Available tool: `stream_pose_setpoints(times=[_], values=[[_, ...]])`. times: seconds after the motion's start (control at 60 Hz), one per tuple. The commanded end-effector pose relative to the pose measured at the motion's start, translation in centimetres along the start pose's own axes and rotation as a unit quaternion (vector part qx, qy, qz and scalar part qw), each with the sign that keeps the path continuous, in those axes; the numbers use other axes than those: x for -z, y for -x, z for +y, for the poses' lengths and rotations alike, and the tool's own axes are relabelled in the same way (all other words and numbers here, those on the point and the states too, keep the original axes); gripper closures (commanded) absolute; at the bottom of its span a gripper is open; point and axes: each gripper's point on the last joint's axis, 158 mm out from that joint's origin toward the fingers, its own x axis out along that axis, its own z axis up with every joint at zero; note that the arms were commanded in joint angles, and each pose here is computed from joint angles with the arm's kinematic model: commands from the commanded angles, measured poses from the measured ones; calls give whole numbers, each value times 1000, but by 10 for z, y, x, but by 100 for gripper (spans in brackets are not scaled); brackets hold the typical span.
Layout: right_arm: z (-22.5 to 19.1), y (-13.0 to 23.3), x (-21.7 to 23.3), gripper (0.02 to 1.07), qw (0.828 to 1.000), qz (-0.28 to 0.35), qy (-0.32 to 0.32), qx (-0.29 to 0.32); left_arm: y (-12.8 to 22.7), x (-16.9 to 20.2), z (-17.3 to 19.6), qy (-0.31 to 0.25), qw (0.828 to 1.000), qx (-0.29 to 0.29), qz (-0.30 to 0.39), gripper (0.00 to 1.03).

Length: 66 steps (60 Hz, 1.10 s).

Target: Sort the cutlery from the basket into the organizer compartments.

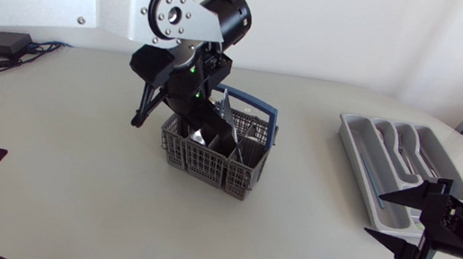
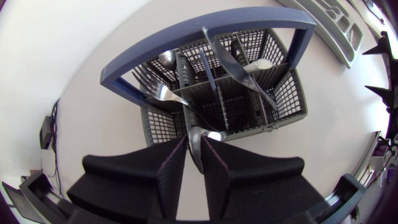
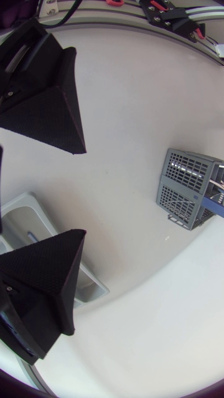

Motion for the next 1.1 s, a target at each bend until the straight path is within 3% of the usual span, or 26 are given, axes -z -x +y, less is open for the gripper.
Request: stream_pose_setpoints(times=[0.0, 0.533, 1.083], values=[[9, -3, 2, 20, 1000, 0, -7, -7, -4, 5, -2, -4, 1000, -5, 9, 96], [17, -8, -3, 20, 1000, 0, -3, -12, 26, -11, -6, -48, 998, 0, -32, 100], [21, -13, -19, 20, 1000, -4, 3, -10, 103, -36, 8, -97, 986, -20, -130, 100]])
